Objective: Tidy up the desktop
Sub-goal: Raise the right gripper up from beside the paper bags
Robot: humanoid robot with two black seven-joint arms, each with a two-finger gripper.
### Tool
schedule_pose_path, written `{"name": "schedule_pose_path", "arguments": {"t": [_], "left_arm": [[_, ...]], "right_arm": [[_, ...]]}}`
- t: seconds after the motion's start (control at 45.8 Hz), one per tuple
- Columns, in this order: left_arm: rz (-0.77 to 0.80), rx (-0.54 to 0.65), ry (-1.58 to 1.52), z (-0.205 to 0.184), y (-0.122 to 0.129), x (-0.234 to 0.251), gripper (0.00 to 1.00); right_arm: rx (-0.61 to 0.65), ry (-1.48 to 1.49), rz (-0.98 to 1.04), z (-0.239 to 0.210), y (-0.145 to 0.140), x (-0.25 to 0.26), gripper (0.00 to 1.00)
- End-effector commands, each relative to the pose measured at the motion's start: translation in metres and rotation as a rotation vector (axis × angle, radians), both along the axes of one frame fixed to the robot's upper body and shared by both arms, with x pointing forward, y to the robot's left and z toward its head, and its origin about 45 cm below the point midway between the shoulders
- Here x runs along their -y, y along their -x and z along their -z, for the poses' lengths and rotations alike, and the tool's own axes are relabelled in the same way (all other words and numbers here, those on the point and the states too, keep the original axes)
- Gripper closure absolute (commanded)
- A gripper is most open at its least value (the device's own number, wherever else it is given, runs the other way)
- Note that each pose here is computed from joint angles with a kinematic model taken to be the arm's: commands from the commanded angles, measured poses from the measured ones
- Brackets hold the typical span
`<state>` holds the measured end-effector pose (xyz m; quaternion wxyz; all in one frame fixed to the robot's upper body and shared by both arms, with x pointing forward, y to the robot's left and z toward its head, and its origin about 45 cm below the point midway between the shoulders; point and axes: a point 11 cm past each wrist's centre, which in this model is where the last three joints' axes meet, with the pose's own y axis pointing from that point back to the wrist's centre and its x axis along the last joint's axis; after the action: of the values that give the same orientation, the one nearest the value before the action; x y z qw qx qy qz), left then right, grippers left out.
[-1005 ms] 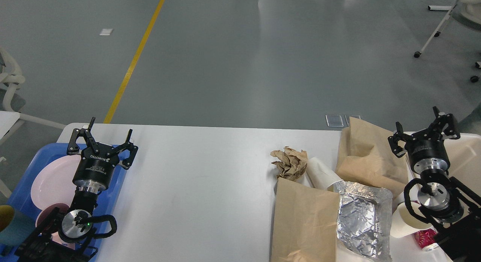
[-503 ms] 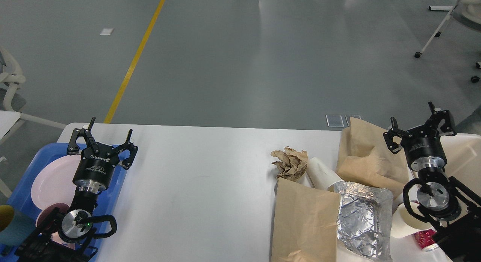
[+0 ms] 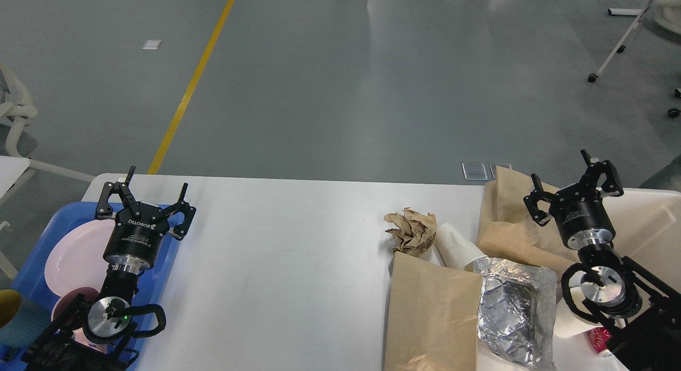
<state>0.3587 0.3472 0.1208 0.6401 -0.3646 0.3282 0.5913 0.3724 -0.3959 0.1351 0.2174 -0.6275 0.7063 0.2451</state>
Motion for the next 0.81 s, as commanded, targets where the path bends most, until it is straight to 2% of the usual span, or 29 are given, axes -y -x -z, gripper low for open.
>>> {"name": "schedule_pose_path", "arguments": {"t": [0.0, 0.197, 0.393, 0.656, 0.787], "left_arm": [[0.0, 0.0, -0.001, 0.0, 0.0, -0.001, 0.04], [0.0, 0.0, 0.0, 0.0, 0.0, 0.0, 0.04], [0.0, 0.0, 0.0, 0.0, 0.0, 0.0, 0.04], [0.0, 0.0, 0.0, 0.0, 0.0, 0.0, 0.04], [0.001, 0.001, 0.001, 0.0, 0.0, 0.0, 0.04]], "right_arm": [[0.012, -0.004, -0.005, -0.003, -0.002, -0.003, 0.0], [0.05, 0.001, -0.01, -0.019, -0.015, -0.005, 0.0], [0.055, 0.001, -0.011, -0.021, -0.016, -0.005, 0.0], [0.022, 0.088, -0.084, -0.019, -0.007, 0.007, 0.0], [-0.008, 0.221, -0.169, -0.033, 0.003, 0.034, 0.0]]}}
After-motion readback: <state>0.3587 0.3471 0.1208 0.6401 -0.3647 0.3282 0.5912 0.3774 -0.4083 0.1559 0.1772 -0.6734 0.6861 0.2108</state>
